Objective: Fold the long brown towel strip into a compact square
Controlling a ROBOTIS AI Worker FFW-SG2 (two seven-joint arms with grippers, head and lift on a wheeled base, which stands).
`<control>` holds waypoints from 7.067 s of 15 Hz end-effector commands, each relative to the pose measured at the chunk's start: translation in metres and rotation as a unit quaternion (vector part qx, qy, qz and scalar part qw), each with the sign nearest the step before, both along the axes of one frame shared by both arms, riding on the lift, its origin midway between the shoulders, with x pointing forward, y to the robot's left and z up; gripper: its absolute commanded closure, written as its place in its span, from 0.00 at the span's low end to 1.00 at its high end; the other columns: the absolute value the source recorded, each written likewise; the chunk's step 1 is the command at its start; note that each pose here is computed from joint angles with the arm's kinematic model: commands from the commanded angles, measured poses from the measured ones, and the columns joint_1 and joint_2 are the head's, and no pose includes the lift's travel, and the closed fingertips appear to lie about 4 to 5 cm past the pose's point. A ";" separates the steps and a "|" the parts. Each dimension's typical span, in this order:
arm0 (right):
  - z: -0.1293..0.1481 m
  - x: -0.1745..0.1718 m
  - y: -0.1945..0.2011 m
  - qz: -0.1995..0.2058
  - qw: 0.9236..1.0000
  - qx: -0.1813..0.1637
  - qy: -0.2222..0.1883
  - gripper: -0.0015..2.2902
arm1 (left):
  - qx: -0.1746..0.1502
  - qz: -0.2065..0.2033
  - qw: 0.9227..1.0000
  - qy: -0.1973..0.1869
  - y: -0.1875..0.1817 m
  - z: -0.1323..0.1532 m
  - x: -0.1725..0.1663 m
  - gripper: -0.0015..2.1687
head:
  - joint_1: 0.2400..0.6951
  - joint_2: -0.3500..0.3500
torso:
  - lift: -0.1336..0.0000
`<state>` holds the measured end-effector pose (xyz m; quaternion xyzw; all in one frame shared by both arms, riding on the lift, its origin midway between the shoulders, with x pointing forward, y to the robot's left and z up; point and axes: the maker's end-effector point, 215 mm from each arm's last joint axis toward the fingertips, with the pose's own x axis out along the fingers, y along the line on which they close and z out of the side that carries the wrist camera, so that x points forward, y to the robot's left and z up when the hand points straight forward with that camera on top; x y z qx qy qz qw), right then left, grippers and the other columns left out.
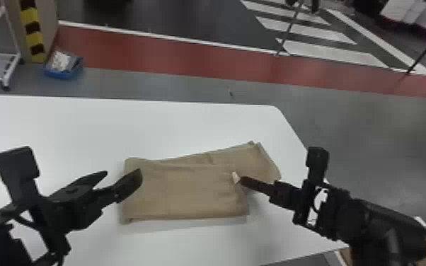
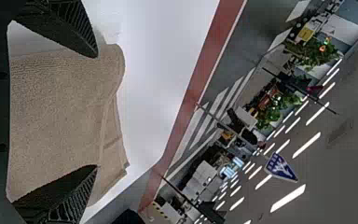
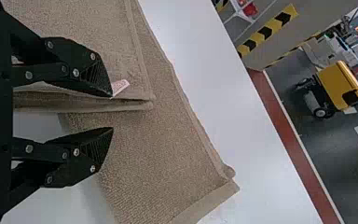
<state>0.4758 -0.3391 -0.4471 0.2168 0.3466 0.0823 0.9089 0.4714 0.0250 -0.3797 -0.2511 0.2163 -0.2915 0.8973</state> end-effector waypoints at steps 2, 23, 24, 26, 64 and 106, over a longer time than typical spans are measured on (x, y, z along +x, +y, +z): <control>-0.007 0.001 0.006 0.006 1.000 -0.002 0.008 0.33 | -0.002 0.000 1.000 -0.001 0.001 0.002 0.000 0.02 | 1.00 0.00 | 0.10; 0.145 0.063 0.049 0.051 0.987 0.007 -0.150 0.49 | 0.000 0.005 1.000 0.009 0.009 -0.010 0.012 0.02 | 1.00 0.11 | 0.10; 0.159 0.070 0.046 0.051 0.984 0.012 -0.170 0.49 | 0.000 0.009 1.000 0.010 0.013 -0.011 0.014 0.02 | 1.00 0.11 | 0.10; 0.171 0.075 0.029 0.044 0.980 0.014 -0.191 0.49 | 0.001 0.015 1.000 0.011 0.020 -0.012 0.017 0.02 | 1.00 0.12 | 0.10; 0.084 -0.037 -0.140 -0.112 0.947 -0.057 -0.295 0.03 | 0.052 -0.010 0.999 0.002 -0.056 -0.046 0.009 0.15 | 1.00 0.00 | 0.10; 0.092 -0.086 -0.115 -0.157 0.921 0.061 -0.351 0.04 | 0.157 0.020 0.987 0.011 0.036 -0.043 -0.010 0.63 | 1.00 0.00 | 0.10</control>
